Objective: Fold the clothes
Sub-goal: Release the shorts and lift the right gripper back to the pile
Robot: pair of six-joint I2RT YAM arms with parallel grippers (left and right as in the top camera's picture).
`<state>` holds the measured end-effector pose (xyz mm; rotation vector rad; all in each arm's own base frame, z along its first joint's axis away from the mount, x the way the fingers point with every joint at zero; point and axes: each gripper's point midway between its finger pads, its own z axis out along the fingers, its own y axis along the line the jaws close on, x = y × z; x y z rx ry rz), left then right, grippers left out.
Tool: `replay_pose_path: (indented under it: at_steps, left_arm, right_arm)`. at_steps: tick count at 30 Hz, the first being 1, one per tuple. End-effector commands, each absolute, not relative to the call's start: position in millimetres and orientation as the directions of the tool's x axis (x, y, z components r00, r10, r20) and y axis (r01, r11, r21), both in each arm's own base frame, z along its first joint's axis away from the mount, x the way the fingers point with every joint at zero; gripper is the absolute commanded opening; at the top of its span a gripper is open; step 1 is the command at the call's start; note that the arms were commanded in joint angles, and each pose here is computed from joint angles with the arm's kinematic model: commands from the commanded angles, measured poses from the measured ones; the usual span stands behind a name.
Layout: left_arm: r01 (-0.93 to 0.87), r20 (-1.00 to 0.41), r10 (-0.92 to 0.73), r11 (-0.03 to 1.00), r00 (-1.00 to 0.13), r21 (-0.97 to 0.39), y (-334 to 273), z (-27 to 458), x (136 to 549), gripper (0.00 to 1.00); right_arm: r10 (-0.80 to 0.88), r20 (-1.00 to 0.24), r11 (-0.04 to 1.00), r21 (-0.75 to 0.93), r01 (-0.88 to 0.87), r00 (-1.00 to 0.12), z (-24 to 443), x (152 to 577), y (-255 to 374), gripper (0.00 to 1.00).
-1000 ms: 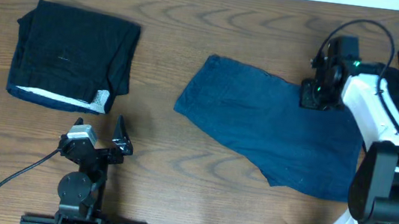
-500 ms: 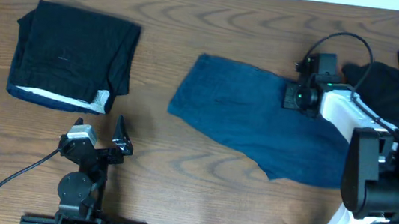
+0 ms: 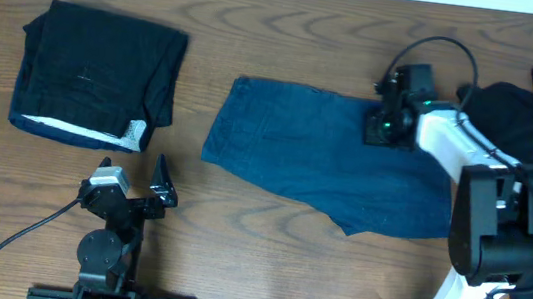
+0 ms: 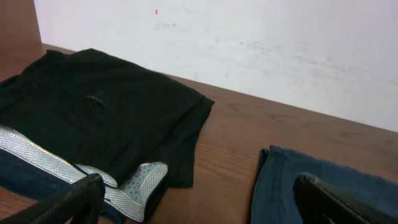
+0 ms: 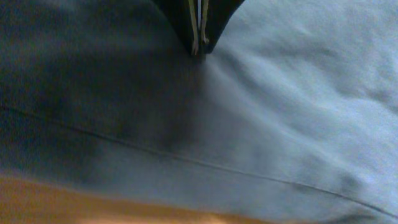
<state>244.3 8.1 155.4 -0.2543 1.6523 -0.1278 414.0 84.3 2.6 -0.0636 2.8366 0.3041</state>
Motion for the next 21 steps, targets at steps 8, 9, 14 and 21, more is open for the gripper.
replay_pose_path:
  at_steps: [8,9,14,21]
  left_arm:
    - [-0.124,-0.966,-0.225,0.970,-0.125,-0.210,12,138,243,0.98]
    - [-0.124,-0.966,-0.225,0.970,-0.125,-0.210,12,138,243,0.98]
    - [-0.124,-0.966,-0.225,0.970,-0.125,-0.210,12,138,243,0.98]
    - [-0.124,-0.966,-0.225,0.970,-0.125,-0.210,12,138,243,0.98]
  right_arm:
    - [0.115,-0.368,0.987,0.149,0.064,-0.923,97,419,-21,0.02]
    - [0.128,-0.358,0.986,0.146,0.080,-0.925,93,417,-30,0.02]
    - [0.173,-0.322,0.980,0.153,0.129,-0.931,61,411,-62,0.01]
    - [0.225,-0.295,0.970,0.158,0.185,-0.929,22,413,-94,0.01]
